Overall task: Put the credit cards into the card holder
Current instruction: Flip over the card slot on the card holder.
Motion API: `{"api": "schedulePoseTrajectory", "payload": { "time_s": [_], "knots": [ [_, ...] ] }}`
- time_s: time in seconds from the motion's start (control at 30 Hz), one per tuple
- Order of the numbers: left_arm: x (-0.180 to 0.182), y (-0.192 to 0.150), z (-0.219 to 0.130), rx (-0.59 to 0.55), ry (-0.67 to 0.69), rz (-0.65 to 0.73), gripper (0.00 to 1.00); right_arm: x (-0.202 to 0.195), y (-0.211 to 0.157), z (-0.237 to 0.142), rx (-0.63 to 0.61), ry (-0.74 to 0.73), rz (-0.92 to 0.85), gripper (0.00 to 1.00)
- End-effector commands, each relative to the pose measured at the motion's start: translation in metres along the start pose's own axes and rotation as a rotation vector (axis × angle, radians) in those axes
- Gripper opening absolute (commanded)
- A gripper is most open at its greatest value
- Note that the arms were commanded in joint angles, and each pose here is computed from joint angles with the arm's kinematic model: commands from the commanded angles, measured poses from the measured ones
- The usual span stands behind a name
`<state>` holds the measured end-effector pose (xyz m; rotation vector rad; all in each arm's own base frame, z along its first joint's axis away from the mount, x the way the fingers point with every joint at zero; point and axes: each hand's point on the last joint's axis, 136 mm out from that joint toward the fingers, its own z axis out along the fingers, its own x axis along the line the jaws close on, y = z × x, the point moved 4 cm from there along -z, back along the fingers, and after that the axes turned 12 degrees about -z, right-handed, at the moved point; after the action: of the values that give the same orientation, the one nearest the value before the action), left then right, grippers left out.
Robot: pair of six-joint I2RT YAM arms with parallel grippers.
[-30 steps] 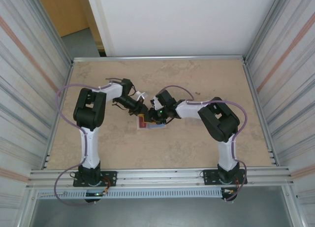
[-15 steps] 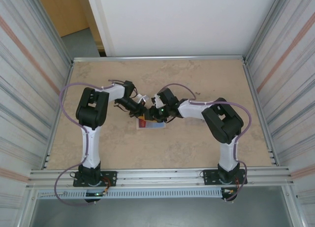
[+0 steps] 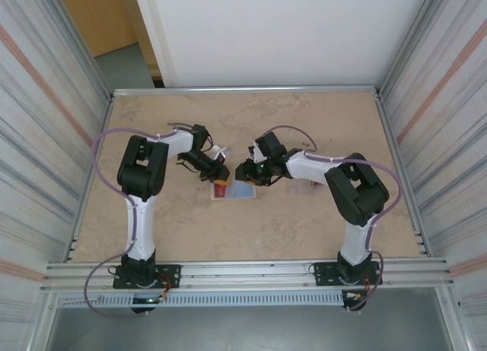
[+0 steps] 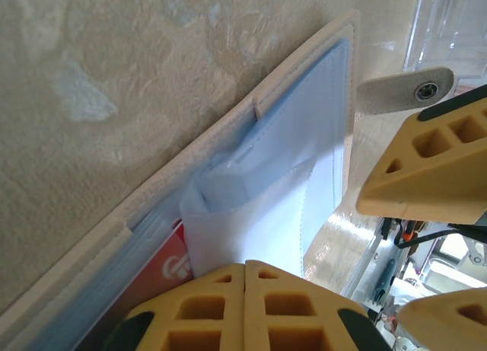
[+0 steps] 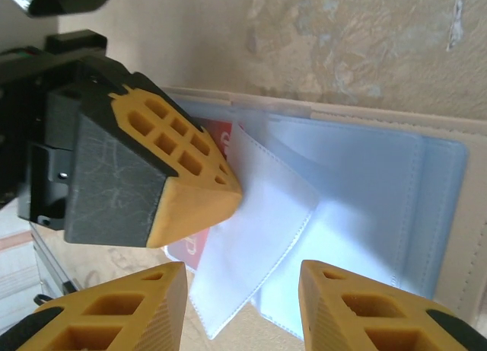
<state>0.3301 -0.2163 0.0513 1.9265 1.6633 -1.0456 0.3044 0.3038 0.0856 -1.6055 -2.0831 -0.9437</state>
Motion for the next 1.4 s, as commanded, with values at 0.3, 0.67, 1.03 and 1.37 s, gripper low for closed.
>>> {"api": "schedulePoseTrajectory", "payload": {
  "time_s": [0.3,0.67,1.03,1.37],
  "knots": [
    [0.007,-0.011,-0.001,0.020,0.064,-0.025,0.00,-0.006,-0.019,0.020,0.061,-0.007,0.057,0.42],
    [0.000,-0.012,-0.005,0.007,0.043,-0.013,0.00,0.002,-0.018,0.031,0.065,0.035,0.053,0.41],
    [-0.034,-0.010,-0.049,-0.097,-0.014,0.027,0.06,0.014,-0.008,0.030,0.048,0.074,0.035,0.41],
    [-0.031,-0.013,-0.095,-0.229,0.000,0.037,0.12,0.037,0.002,0.033,0.051,0.131,-0.002,0.41]
  ]
}}
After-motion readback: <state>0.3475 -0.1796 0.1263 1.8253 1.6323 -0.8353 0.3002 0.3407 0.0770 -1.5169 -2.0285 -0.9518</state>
